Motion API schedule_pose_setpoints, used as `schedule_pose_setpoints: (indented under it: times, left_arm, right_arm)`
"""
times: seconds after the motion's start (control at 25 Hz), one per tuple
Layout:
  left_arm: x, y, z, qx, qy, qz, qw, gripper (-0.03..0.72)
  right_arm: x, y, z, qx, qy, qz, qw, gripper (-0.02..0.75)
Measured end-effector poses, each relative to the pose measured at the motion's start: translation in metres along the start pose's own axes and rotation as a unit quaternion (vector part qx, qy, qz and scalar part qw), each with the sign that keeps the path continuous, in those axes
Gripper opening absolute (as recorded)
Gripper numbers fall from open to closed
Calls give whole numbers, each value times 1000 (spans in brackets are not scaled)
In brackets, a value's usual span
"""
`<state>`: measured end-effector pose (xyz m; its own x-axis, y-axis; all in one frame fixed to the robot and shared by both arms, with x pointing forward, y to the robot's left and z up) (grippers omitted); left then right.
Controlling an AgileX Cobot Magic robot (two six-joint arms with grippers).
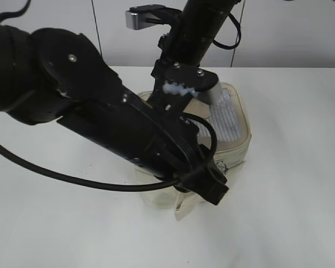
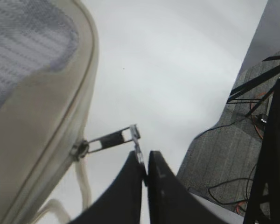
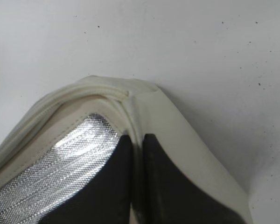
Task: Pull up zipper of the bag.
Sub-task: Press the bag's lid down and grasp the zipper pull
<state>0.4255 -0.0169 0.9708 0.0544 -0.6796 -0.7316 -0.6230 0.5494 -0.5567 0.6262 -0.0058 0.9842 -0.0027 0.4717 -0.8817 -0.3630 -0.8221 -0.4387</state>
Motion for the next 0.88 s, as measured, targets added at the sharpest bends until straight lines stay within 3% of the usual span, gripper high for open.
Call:
schedule_pose_setpoints:
  times: [0.28,0.6,0.72,0.88]
  left_arm:
    - [7,-12,-11,28,-6,-28,999,2]
    - [7,-7,-14,34,3,-3,999,24]
    - [5,2,-23,28,26,41,998,132]
    - [-6,9,-32,37,31,74,996,349]
  right_arm:
    - [0,0,0,1,-1,0,1000,41]
    - [0,0,0,5,-1,1,1000,46]
    - [0,-1,1,17,-5,-5,1000,127]
    - [-8,-10,5,41,-9,-33,999,373]
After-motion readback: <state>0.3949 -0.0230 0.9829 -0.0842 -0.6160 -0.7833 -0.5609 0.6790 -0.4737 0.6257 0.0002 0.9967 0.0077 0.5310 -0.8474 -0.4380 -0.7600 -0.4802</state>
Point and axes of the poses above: a point on each arm's last joint axis where the gripper is mounted, x pointing out along that axis toward the gripper, z along the wrist's bending axis when the last joint is at zero, y = z × x, the point moved 3 cm from there along x, pointing out along that axis toward the gripper, and after that the axes turned 7 degrees about -x, right-handed, at the moved point
